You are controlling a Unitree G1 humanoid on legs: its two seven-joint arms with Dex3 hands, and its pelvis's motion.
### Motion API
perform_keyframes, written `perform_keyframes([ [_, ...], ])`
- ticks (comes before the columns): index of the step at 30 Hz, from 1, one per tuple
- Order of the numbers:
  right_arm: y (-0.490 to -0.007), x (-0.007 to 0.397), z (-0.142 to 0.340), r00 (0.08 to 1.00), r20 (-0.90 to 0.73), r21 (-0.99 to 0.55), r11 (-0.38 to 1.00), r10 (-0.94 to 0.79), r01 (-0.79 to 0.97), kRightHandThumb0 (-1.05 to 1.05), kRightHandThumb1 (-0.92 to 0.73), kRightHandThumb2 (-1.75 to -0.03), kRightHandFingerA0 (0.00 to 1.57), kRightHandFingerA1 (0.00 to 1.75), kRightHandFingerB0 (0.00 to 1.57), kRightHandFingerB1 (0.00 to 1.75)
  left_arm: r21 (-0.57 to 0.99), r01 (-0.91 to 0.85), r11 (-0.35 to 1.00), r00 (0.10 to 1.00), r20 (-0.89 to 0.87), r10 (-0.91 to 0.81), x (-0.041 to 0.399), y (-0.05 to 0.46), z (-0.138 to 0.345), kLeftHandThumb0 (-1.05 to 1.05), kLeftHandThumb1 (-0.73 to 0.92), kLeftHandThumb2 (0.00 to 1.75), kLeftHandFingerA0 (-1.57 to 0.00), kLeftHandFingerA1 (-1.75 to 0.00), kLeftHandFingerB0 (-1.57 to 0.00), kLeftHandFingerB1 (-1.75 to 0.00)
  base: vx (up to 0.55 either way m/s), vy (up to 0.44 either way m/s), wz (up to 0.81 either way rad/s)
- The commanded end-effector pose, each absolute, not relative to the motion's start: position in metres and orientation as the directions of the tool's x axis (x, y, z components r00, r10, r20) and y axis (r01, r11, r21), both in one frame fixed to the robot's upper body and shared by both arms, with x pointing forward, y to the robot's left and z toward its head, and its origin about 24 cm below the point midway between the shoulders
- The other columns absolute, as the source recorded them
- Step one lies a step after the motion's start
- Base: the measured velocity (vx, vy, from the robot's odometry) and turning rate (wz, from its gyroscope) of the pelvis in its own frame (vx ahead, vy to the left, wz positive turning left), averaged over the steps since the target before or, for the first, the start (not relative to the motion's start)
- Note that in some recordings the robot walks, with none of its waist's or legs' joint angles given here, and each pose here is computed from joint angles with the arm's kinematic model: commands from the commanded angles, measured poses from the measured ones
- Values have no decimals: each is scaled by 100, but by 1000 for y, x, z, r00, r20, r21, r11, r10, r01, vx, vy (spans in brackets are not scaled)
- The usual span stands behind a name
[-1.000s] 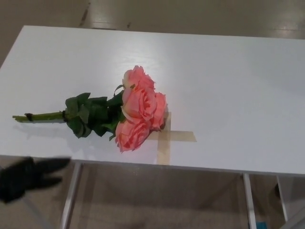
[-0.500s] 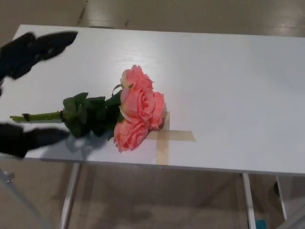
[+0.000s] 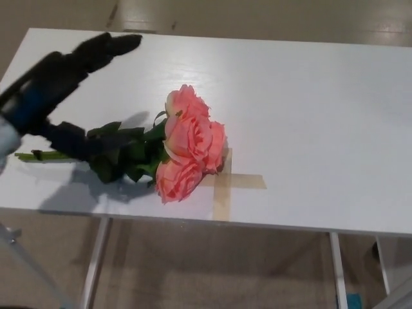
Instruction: Use the left hand to pick up the rose and passes it to a human.
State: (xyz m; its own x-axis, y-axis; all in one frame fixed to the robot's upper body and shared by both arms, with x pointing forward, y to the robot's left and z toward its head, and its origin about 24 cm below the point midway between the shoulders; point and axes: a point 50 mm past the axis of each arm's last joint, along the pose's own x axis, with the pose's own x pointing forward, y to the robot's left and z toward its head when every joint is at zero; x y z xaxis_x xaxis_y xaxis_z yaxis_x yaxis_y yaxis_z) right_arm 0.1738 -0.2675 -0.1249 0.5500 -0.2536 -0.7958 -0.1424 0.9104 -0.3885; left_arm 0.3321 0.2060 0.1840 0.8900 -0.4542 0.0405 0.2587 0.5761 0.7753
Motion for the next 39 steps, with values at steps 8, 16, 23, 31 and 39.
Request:
perform_keyframes([
  [8, -275, 148, -134, 464, -850, -368, 913, -251, -179, -39, -62, -58, 71, 49, 49, 40, 950, 301, 81, 942, -283, -182, 380, 189, 132, -67, 38, 71, 0, -13, -4, -21, 0, 0, 0],
  [16, -275, 154, -131, 475, -843, -364, 918, -253, -158, -39, -62, -58, 69, 48, 50, 40, 949, 312, 51, 940, -301, -159, 389, 179, 122, -60, 36, 79, 0, -16, 0, -23, 0, 0, 0],
  [23, -273, 160, -130, 487, -840, -350, 925, -240, -147, -38, -62, -58, 70, 48, 51, 40, 952, 305, -28, 941, -305, -144, 394, 167, 112, -61, 37, 79, 0, -15, 0, -21, 0, 0, 0],
  [31, -273, 165, -128, 493, -839, -345, 925, -227, -161, -39, -62, -58, 68, 48, 50, 40, 951, 297, -84, 936, -308, -169, 395, 151, 104, -62, 37, 79, 0, -15, 0, -21, 0, 0, 0],
  [39, -272, 157, -131, 472, -854, -336, 925, -219, -179, -39, -62, -59, 69, 48, 55, 42, 954, 298, -14, 916, -290, -278, 384, 139, 86, -12, 76, 54, -57, -170, -42, -29, 0, 0, 0],
])
